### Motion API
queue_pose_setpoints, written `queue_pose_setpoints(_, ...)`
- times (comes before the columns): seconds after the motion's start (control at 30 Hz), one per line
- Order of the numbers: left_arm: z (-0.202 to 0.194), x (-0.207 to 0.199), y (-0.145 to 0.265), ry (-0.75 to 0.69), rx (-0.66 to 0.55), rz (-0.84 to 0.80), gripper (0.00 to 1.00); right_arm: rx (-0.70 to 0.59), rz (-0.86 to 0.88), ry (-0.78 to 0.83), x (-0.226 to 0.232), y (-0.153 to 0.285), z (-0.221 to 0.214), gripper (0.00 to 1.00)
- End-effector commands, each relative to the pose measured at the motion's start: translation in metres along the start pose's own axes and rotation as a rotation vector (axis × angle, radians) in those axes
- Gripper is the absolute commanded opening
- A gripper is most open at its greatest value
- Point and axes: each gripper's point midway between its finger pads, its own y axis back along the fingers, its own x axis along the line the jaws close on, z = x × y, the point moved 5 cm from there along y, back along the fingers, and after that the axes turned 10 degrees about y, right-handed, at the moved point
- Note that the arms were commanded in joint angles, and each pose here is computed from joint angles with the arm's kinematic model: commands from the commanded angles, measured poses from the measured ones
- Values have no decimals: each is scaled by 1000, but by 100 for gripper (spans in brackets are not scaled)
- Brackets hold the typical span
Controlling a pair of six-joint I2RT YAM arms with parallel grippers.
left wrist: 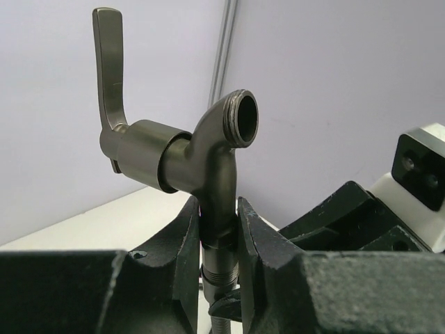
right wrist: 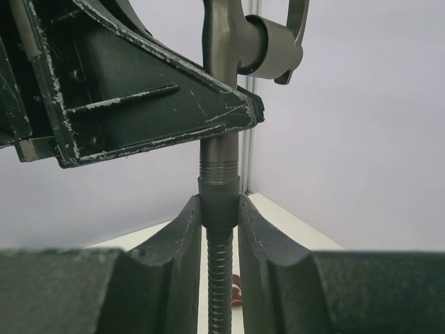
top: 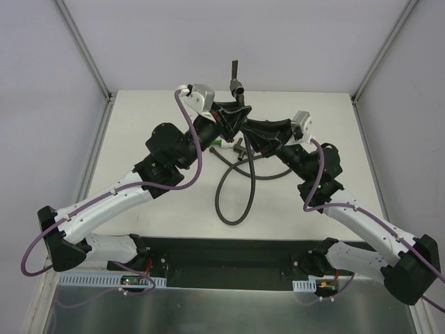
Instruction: Install the water faucets
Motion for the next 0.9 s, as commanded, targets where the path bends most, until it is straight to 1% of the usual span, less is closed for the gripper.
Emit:
queue_pose_setpoints(0.0,-29,-8,-2,92,50,13,0,-214,-73,111,-5,-3,62,2)
queue_pose_setpoints(0.23,-37,-14,-4,133,42,34,0,-201,-112,149,-5,-4,61,2)
queue_pose_setpoints(0.37,-38,-16,-5,70,39,61,0,-179,-128,183,-5,-4,60,2)
queue_pose_setpoints(0.53,-41,-17,-5,22,36,97,0,-160,-168,213,-5,-4,58,1)
queue_pose_setpoints(0.77,-51,-23,-9,-128,53,143,0,-120,-240,269,-8,-6,57,2)
queue_pose_setpoints(0.87,-55,-25,-11,-154,60,150,0,-109,-262,273,-9,-6,56,2)
